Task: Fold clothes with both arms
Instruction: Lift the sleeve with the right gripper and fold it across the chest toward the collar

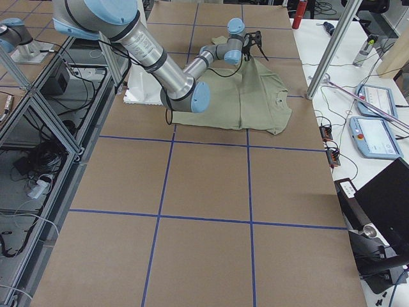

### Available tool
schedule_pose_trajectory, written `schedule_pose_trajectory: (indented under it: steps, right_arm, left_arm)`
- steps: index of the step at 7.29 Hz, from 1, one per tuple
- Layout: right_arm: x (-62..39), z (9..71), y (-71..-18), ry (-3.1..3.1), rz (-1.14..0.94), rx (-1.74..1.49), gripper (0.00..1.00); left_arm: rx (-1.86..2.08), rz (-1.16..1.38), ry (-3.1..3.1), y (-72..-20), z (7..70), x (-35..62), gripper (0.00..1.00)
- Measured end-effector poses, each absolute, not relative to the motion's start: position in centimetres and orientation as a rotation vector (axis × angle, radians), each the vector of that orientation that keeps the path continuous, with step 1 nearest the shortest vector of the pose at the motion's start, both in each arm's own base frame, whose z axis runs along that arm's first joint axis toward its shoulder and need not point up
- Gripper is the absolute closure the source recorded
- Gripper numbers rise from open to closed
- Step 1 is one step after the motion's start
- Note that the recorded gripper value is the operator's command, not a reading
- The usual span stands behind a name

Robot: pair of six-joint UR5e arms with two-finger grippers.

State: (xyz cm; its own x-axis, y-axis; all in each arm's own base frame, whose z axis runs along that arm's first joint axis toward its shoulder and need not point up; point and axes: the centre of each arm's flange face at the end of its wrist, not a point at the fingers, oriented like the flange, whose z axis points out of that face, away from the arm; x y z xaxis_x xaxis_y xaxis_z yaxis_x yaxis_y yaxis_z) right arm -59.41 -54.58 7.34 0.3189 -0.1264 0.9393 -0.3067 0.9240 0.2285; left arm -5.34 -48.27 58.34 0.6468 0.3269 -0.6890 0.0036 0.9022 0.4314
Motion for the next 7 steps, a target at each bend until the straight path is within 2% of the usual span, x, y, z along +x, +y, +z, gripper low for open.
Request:
schedule_pose_trajectory:
  steps: [5,7]
  right_arm:
    - [-63.1,7.9,-56.3,-1.18,0.144,0.389,1.0]
    - [-65.2,5.6,-56.5,-1.159,0.157,0.409,1.0]
  left_arm:
    - [0.419,0.19,0.853,-48.3,58.3,-5.3,0.0]
    - [0.418,0.189,0.852,-48.3,58.3,-5.4,0.0]
